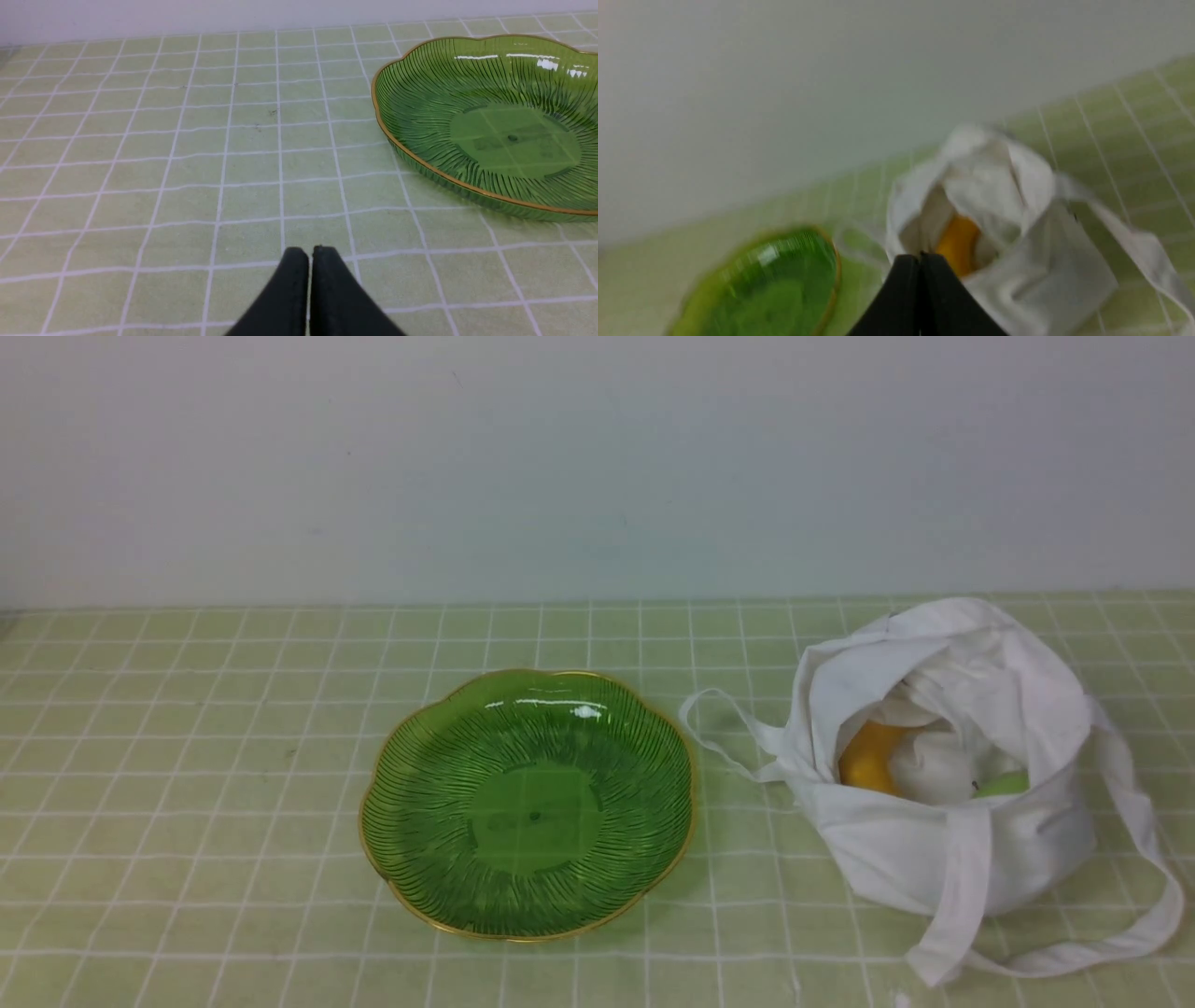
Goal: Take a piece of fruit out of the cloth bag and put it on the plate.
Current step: Use the right arm to grab a banana from the bag
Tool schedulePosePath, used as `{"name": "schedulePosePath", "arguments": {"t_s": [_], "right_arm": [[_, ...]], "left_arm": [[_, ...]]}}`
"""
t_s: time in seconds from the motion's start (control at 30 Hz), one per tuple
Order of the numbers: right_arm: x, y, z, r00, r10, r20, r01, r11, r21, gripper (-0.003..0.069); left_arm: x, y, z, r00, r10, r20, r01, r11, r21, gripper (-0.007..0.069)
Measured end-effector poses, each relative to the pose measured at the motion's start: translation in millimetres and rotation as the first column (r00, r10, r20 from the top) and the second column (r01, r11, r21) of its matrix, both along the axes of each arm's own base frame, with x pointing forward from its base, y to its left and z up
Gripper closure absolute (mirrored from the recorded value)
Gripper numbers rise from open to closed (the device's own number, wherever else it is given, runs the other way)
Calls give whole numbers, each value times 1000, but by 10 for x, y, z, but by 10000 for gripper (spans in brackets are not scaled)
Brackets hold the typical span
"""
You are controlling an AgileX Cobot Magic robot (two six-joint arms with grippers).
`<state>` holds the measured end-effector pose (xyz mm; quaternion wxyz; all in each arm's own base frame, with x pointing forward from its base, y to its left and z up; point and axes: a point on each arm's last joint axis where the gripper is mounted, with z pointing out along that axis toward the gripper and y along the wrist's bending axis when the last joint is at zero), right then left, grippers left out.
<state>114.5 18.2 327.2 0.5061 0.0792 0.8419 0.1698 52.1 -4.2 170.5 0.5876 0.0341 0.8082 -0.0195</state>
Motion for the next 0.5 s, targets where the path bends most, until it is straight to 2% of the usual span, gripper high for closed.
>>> {"name": "schedulePosePath", "arguments": {"t_s": [0.03, 0.1, 0.37, 0.5], "right_arm": [[146, 21, 17, 995, 63, -76, -67, 997, -49, 673], [374, 51, 46, 984, 125, -131, -135, 988, -69, 673], [928, 148, -15, 943, 249, -220, -269, 961, -66, 671], [1224, 324, -215, 886, 320, -336, -365, 927, -81, 666]], "left_arm": [[0, 0, 0, 1000, 0, 0, 0, 1000, 0, 634], [0, 0, 0, 1000, 0, 0, 0, 1000, 0, 634], [0, 0, 0, 1000, 0, 0, 0, 1000, 0, 634], [0, 0, 0, 1000, 0, 0, 0, 1000, 0, 634]]}}
